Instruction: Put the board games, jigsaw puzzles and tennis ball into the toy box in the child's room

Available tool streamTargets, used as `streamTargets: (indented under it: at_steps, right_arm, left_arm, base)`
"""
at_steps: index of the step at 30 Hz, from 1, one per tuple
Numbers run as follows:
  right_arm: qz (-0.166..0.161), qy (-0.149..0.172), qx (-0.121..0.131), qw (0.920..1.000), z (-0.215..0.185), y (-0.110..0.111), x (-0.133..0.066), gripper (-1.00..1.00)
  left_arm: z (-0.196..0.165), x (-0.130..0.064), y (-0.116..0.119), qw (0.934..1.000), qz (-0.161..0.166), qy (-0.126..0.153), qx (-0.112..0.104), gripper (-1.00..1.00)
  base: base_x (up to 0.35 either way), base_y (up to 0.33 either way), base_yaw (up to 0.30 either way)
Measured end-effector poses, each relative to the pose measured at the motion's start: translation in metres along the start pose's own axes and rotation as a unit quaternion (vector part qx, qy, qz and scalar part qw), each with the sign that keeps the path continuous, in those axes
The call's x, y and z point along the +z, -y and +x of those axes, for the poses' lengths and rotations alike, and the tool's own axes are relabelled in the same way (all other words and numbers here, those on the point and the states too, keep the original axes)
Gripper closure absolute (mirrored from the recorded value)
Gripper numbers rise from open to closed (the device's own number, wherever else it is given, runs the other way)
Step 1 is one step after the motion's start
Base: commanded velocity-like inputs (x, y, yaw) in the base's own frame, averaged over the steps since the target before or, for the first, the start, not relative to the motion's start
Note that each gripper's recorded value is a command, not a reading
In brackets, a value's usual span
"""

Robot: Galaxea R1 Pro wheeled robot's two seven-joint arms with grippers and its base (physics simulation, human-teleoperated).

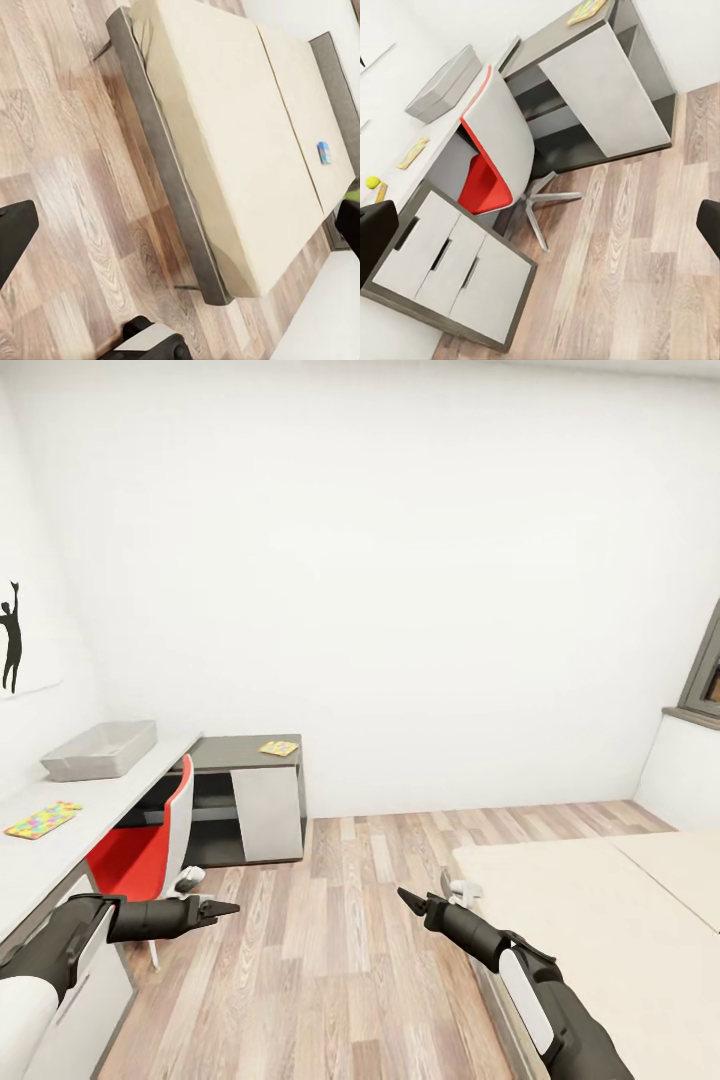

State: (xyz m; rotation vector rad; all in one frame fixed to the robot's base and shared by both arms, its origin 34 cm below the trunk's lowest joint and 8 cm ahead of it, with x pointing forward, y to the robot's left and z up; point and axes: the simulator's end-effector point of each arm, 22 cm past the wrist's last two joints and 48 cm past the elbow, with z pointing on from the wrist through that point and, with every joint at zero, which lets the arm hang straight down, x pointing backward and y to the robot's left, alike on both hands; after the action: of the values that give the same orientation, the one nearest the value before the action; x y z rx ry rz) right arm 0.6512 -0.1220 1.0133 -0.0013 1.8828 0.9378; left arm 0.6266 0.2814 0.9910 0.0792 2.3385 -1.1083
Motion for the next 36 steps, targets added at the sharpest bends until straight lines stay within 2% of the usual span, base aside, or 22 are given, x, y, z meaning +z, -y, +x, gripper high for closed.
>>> streamTargets:
  at_steps: [5,8,12,13,17,24,36]
  right_arm:
    - [0.004,-0.003,0.003,1.0,0.001,0.001,0.001,-1.0]
    - [0.026,-0.014,0.011,0.9995,0.003,0.009,0.003,-1.0]
    - [0.086,-0.047,0.03,0.9947,0.012,0.03,0.004,-1.0]
    - [0.113,-0.059,0.037,0.9911,0.016,0.038,0.004,-1.0]
    - [0.154,-0.077,0.051,0.9837,0.025,0.043,0.007,-1.0]
    - [0.157,-0.079,0.057,0.9828,0.028,0.024,0.019,-1.0]
    - [0.145,-0.058,0.044,0.9868,0.007,0.015,0.016,-1.0]
  left_arm:
    - [0.0,0.0,0.0,1.0,0.0,0.0,0.0,-1.0]
    - [0.0,0.0,0.0,1.0,0.0,0.0,0.0,-1.0]
    - [0.0,0.0,0.0,1.0,0.0,0.0,0.0,-1.0]
    - [0.0,0.0,0.0,1.0,0.0,0.0,0.0,-1.0]
    - [0.0,0.0,0.0,1.0,0.001,0.001,-0.001,-1.0]
    - [0.0,0.0,0.0,1.0,0.001,0.0,0.0,-1.0]
    - [0.001,0.001,-0.003,1.0,-0.005,-0.001,-0.001,-1.0]
  base:
    - [-0.09,-0.169,0.0]
    - [-0.034,-0.087,0.0]
    - [-0.013,-0.033,0.0]
    - [-0.006,-0.015,0.0]
    - [-0.003,-0.008,0.0]
    - [-0.001,-0.002,0.0]
    - [0.0,0.0,0.0]
